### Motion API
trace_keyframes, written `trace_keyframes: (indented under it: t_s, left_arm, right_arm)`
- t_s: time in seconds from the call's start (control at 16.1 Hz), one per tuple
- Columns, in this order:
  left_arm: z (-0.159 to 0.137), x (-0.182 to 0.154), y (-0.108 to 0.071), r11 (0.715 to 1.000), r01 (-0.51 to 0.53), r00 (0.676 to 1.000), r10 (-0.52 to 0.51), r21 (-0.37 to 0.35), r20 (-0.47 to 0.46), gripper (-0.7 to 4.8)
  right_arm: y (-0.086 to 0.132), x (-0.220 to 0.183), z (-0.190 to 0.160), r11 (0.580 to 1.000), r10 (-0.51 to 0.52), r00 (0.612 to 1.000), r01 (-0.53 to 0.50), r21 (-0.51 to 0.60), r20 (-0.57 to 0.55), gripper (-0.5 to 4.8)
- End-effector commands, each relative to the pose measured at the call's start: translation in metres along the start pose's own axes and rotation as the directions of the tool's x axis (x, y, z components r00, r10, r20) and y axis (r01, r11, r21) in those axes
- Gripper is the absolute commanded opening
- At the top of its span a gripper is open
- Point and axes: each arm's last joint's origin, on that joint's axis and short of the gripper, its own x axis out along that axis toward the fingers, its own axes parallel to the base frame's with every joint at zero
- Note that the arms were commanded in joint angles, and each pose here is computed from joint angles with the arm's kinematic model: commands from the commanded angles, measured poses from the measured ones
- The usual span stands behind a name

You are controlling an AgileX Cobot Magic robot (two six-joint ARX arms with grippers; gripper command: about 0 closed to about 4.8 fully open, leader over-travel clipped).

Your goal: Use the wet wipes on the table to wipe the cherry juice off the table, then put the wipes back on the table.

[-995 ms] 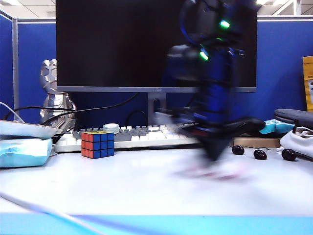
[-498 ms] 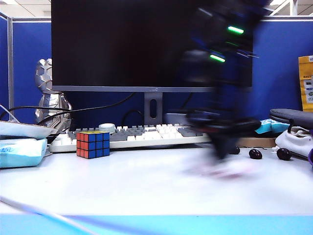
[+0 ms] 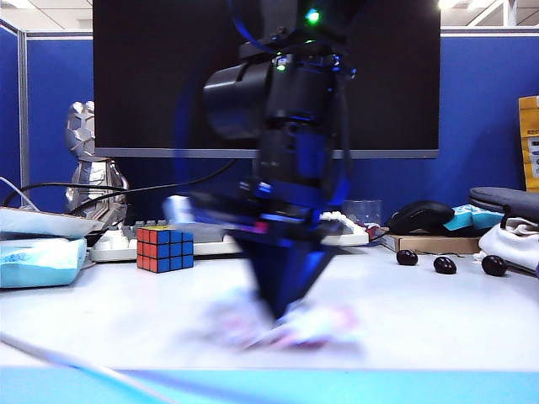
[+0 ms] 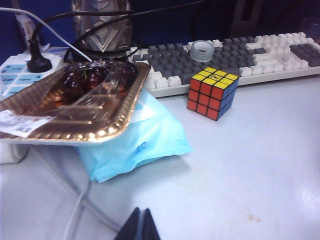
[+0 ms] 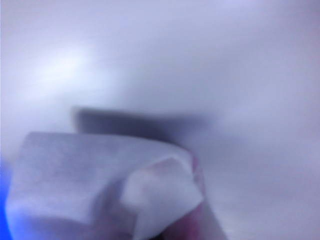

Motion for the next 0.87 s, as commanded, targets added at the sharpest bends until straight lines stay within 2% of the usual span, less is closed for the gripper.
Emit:
trace_keyframes:
  t_s: [0.06, 0.25, 0.31, 0.37, 0.44, 0.5, 0.56, 0.75, 0.87]
  left_arm:
    - [-0.001, 0.000, 0.000, 1.000, 0.003, 1.000, -0.003, -0.004, -0.008, -0.02]
    - [-0.001, 0.000, 0.000, 1.000, 0.002, 1.000, -0.002, -0.004, -0.008, -0.02]
    - [-0.001, 0.000, 0.000, 1.000, 0.004, 1.000, -0.004, -0.004, -0.008, -0.02]
    - [-0.001, 0.000, 0.000, 1.000, 0.003, 1.000, -0.003, -0.004, -0.008, -0.02]
    - [-0.001, 0.000, 0.000, 1.000, 0.004, 1.000, -0.004, -0.004, -0.008, -0.02]
    - [-0.001, 0.000, 0.000, 1.000, 0.003, 1.000, -0.003, -0.004, -0.008, -0.02]
    - [-0.001, 0.000, 0.000, 1.000, 0.004, 1.000, -0.004, -0.004, -0.008, -0.02]
    - [-0.001, 0.000, 0.000, 1.000, 0.001, 1.000, -0.001, -0.004, -0.008, -0.02]
    - [-0.001, 0.000, 0.000, 1.000, 0.003, 1.000, -0.003, -0.004, -0.008, -0.02]
  right_arm:
    - [-0.063, 0.020, -0.003, 0.942, -0.283, 0.959, 0.281, 0.181, -0.018, -0.06]
    - [-0.127, 0.010, -0.012, 0.871, -0.349, 0.937, 0.315, 0.378, 0.023, -0.06]
    - [-0.133, 0.006, -0.011, 0.877, -0.322, 0.946, 0.278, 0.392, 0.047, -0.06]
    - [-0.134, 0.001, -0.008, 0.905, -0.239, 0.966, 0.184, 0.384, 0.100, -0.06]
    - [-0.130, -0.004, -0.003, 0.931, -0.108, 0.981, 0.043, 0.363, 0.160, -0.06]
    - [-0.119, -0.007, 0.004, 0.944, 0.021, 0.978, -0.088, 0.318, 0.209, -0.06]
    - [-0.105, -0.009, 0.010, 0.948, 0.095, 0.970, -0.156, 0.276, 0.222, -0.06]
    - [-0.054, -0.006, 0.022, 0.955, 0.259, 0.947, -0.281, 0.097, 0.192, -0.06]
    - [-0.013, -0.002, 0.026, 0.960, 0.279, 0.951, -0.281, -0.005, 0.136, -0.06]
